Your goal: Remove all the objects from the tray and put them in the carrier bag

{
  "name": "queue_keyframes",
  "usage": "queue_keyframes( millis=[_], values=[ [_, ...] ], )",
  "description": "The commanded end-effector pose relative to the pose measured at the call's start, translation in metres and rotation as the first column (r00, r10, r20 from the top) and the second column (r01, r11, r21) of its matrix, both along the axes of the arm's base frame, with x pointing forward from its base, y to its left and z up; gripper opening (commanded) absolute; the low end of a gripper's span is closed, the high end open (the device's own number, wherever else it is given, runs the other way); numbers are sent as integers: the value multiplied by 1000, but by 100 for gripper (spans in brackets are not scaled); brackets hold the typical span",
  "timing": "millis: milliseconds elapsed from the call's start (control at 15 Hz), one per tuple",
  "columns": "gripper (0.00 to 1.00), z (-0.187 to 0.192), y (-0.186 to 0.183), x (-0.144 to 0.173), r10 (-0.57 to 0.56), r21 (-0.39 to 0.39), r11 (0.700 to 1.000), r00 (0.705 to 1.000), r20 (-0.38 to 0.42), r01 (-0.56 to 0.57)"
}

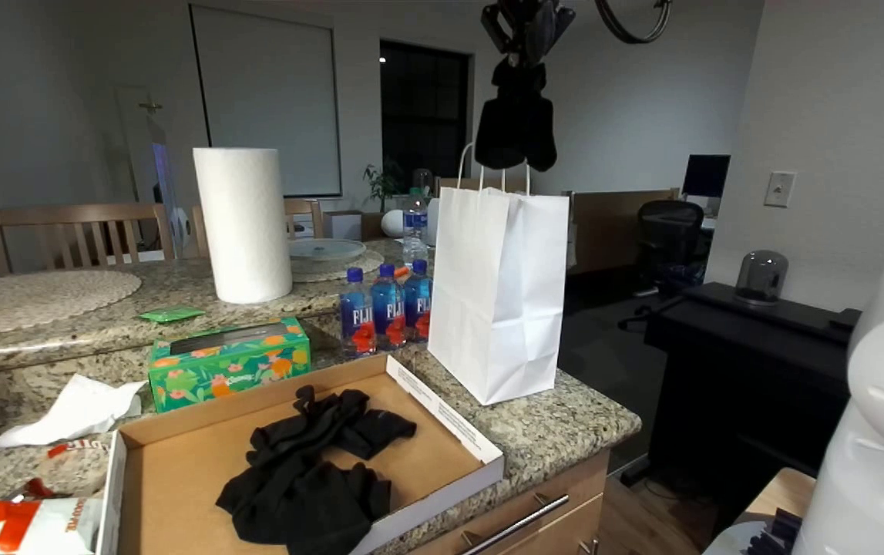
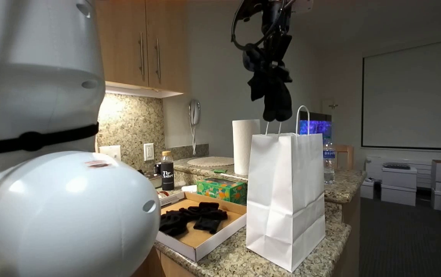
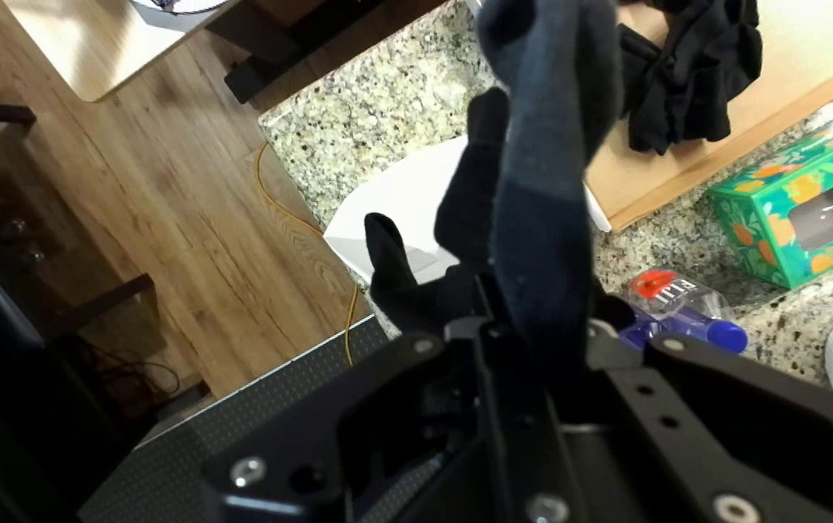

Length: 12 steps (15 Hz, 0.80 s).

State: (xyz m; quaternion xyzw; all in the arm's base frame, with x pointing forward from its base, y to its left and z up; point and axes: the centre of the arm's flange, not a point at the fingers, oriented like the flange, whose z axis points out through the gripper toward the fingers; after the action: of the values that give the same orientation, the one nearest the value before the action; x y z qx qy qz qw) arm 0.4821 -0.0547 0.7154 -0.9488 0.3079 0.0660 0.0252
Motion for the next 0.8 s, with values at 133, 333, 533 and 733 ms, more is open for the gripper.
queue_keyframes(
  millis=[133,333,533,733],
  values=[
    [9,-31,-8,24,5,59,998,999,-43,-2],
    [9,-47,-12,32,-2,69,998,998,-65,7],
    [9,-59,-17,37,-8,81,997,997,-80,14],
    [9,-68,-22,41,-11,87,996,996,-85,19]
  ],
)
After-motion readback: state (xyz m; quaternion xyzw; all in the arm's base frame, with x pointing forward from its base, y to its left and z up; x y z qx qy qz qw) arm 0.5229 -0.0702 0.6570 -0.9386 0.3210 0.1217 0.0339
